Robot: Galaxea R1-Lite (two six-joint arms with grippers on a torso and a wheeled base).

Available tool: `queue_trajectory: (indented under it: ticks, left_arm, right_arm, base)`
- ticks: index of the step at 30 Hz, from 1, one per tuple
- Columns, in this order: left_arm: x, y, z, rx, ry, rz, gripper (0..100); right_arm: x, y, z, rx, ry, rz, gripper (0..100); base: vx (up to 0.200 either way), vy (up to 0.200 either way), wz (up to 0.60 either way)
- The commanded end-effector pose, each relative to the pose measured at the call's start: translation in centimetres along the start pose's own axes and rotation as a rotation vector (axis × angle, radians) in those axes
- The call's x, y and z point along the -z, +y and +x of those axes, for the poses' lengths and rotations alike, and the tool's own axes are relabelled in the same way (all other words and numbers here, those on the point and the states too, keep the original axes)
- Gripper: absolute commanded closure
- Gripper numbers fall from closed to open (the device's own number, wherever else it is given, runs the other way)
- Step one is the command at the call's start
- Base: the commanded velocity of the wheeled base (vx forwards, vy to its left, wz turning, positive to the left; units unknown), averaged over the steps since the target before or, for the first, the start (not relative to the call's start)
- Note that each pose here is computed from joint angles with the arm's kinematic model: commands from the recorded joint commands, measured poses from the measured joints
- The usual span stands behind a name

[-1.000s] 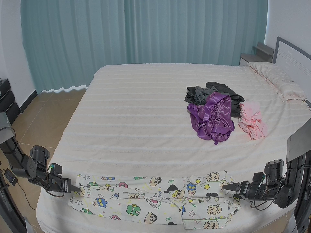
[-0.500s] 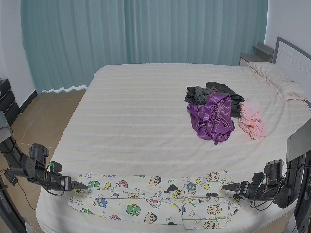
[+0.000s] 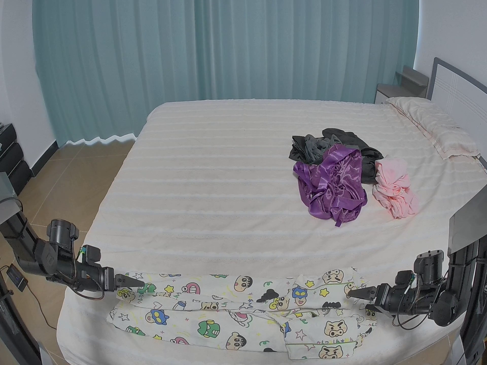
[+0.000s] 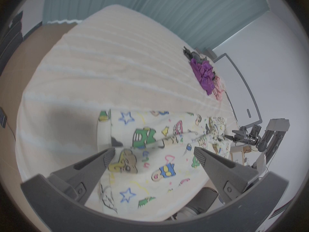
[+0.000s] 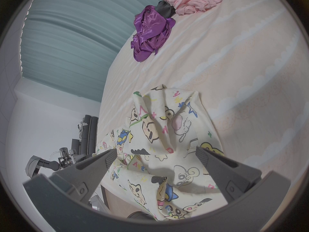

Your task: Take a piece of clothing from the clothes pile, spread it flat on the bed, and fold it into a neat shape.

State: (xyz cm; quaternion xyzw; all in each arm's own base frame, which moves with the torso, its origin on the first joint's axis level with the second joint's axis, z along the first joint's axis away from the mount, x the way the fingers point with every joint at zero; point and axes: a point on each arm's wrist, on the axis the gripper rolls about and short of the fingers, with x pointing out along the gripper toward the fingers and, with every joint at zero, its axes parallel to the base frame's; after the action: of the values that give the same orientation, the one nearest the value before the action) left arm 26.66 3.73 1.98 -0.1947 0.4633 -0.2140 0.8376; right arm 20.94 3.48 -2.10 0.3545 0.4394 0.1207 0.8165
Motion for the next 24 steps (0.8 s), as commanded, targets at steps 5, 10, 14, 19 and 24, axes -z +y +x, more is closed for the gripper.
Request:
queue_trajectory:
  ticks: [5,10,14,19,24]
  left_arm:
    - [-2.0,-1.9,1.4,-0.050,-0.068,0.055,0]
    - [-1.4,-5.3,3.5,-0.007,-0.009,0.059,0]
    - [-0.8,-7.6,4.8,0.034,0.035,0.053,0]
    - [0.2,-11.0,6.9,0.010,0.071,0.036,0]
    - [1.4,-12.8,8.9,-0.009,0.076,0.039,0]
  right_arm:
    - [0.4,-0.1,-0.2,0.011,0.013,0.009,0]
    - [0.4,-0.1,-0.2,0.008,0.014,0.007,0]
    - [0.4,-0.1,-0.2,0.011,0.014,0.008,0]
    - [0.4,-0.1,-0.2,0.011,0.014,0.008,0]
    - [0.4,-0.3,-0.1,0.014,0.018,0.009,0]
  base:
    - [0.000,0.000,0.00]
    - [0.000,0.000,0.00]
    - [0.000,0.000,0.00]
    - [0.000,0.000,0.00]
    - [0.000,0.000,0.00]
